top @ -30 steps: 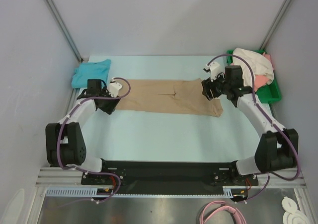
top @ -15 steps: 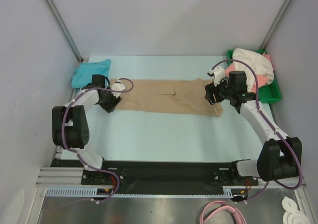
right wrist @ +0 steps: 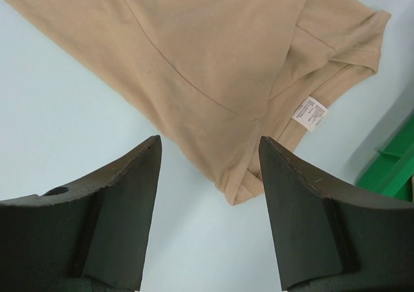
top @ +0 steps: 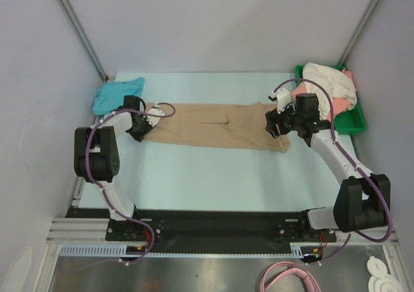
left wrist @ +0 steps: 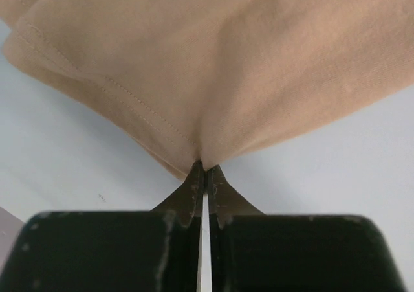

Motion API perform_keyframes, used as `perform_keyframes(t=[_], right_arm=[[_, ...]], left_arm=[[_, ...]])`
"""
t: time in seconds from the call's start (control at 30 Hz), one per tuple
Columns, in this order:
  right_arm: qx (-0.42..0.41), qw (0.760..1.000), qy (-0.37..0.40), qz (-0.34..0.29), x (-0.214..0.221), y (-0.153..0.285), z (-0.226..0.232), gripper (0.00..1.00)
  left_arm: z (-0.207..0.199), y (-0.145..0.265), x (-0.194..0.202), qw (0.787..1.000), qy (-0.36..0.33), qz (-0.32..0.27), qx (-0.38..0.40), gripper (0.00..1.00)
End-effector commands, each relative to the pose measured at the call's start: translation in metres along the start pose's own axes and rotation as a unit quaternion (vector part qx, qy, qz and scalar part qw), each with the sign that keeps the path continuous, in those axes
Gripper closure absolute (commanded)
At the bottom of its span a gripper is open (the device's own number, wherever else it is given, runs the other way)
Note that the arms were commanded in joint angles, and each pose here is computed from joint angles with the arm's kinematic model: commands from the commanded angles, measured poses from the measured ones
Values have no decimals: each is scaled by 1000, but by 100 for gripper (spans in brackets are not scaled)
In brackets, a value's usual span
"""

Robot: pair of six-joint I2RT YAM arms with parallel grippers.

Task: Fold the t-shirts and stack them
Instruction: Fold the tshirt

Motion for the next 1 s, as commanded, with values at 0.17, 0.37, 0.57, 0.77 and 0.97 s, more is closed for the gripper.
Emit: perform_keyframes(t=[0.17,0.37,0.57,0.77,0.97], right_arm=[[8,1000,-16,14,4,-8,-4,34],[-41,990,-64,121,33,-52,-8,34],[-2,983,-78,164,45,-75,-18,30],[38,985,-63,155,28,-81,-36,30],[55,981,-60,178,32,-95,-46,31]], left_arm=[[-30,21,27,1000,-19,16,16,99],[-77,60,55,997,-53,18,48,100],[-109,84,77,995,-78,1,58,100],[-123,93,84,993,-93,-8,69,100],[-132,94,88,991,-105,3,83,99]])
Point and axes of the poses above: each gripper's point midway between its finger pads, its own y axis back along the fingers, its own z axis along the line the jaws close on, x = y × z, the point moved 10 cm from there along y, back along the fingers, and after that the axes turned 6 degrees about y, right-handed, at the moved point
